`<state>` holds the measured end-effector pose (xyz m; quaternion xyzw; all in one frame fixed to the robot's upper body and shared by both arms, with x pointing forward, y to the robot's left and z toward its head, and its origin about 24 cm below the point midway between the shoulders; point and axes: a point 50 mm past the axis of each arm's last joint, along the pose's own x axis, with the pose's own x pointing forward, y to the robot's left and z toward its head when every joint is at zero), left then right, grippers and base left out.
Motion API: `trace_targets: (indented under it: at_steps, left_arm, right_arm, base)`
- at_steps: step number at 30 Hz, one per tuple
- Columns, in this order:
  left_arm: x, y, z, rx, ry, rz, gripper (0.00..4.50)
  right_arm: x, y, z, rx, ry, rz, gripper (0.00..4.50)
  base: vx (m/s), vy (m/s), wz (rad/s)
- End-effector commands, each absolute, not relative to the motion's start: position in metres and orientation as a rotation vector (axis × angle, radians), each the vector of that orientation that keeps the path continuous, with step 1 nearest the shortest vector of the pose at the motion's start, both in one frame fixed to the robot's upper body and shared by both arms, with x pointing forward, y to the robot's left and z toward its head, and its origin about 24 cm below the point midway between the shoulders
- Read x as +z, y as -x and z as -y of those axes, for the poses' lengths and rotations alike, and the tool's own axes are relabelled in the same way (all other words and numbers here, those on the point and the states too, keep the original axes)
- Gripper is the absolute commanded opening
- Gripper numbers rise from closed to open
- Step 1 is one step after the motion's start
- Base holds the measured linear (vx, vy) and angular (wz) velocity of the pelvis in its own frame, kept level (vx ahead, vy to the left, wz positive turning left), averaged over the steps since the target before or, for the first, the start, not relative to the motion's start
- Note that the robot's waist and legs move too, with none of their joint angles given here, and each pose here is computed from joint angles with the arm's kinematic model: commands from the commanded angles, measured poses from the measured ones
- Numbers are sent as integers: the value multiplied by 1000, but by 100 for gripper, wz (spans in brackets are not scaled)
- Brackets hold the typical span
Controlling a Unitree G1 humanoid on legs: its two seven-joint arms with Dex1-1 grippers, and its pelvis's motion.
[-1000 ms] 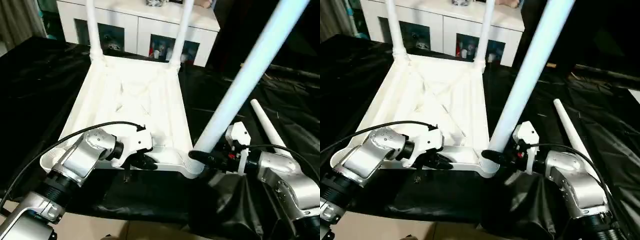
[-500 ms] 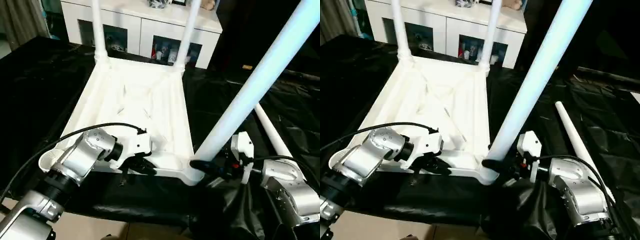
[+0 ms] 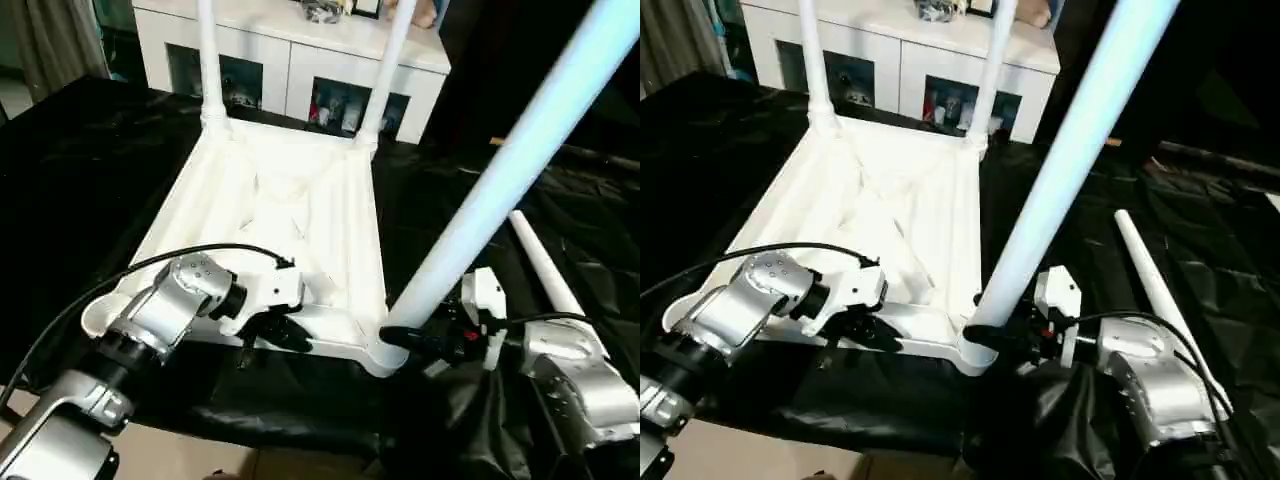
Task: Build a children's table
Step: Insert table leg to table base
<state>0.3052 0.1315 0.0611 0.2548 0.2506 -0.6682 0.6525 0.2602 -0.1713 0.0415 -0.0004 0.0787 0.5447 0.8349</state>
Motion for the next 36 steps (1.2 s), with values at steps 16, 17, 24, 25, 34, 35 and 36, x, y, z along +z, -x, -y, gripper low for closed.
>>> trace_targets:
  at_steps: [16, 17, 24, 25, 34, 35, 36]
  left_arm:
    - [80, -317, -111, -1422, -466, -456, 0]
    - [80, -317, -111, -1411, -464, -457, 0]
    - [81, -321, -102, -1314, -464, -448, 0]
    - [81, -322, -100, -1290, -460, -443, 0]
    - [76, -329, -88, -1112, -419, -452, 0]
    - [75, -330, -84, -1084, -407, -455, 0]
    - [74, -330, -81, -1070, -399, -458, 0]
  right_arm:
    - [-12, -276, 187, 681, 18, -434, 184]
    - [-12, -278, 186, 661, 27, -438, 184]
    - [-12, -297, 179, 519, -3, -463, 184]
    - [-12, -301, 178, 481, -13, -465, 184]
    - [-6, -327, 171, 252, -20, -451, 184]
    - [-5, -331, 167, 224, -30, -449, 184]
    - [-4, -333, 165, 203, -37, -449, 184]
  base:
    - [-3, 1, 0]
    - [0, 0, 0]
    - [0, 0, 0]
    - [0, 0, 0]
    - [0, 0, 0]
    - [0, 0, 0]
    - [0, 0, 0]
